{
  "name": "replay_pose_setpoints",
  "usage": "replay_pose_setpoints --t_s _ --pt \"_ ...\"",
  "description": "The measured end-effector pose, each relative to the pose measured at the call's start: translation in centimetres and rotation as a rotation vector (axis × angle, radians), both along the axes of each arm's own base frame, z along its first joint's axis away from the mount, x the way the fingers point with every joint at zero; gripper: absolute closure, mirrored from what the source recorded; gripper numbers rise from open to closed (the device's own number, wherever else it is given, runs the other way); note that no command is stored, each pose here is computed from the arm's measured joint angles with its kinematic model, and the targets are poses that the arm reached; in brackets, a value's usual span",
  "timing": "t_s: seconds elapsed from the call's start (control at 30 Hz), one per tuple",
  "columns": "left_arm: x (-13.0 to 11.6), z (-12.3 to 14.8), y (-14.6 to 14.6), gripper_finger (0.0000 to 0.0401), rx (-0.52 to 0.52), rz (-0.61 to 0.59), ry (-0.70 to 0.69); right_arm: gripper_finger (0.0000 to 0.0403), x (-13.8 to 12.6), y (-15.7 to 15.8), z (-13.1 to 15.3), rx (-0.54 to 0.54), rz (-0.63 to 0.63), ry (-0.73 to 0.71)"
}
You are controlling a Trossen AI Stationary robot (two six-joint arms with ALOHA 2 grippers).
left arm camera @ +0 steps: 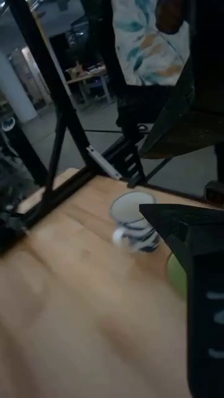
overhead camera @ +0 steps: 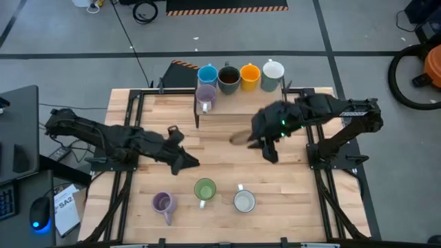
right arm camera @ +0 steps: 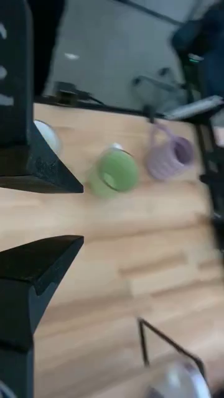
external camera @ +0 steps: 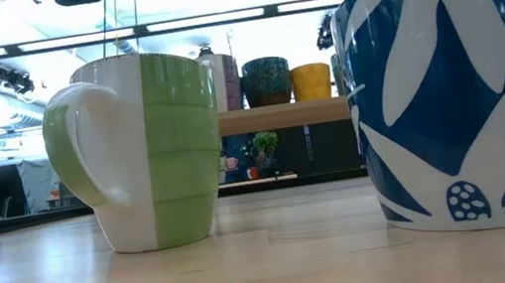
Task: Place coffee mugs
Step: Put the violet mug on the shelf
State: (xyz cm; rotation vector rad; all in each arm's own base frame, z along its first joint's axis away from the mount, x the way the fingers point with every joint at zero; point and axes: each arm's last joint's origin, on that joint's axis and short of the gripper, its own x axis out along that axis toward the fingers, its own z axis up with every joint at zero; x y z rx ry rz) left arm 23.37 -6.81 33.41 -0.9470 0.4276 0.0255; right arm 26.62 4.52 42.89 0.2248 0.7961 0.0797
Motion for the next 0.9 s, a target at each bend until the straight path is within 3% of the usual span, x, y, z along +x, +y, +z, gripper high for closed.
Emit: replay_pose_setpoints --t_s 0.43,0.67,0.9 --pt "4.8 0.7 -5.5 0.0269 -0.091 -0.027 0.25 0.0278 -2.6 6.1 -0.7 -0.137 0.142 0.069" --pt "6.0 1.4 -7.6 0.0269 -0.086 -0.026 0.382 0.0278 -3.8 7.8 -0.8 -0.175 0.187 0.076" --pt "7.8 1.2 -9.0 0.0269 -0.09 -0.043 0.426 0.0278 -4.4 8.8 -0.8 -0.174 0.227 0.071"
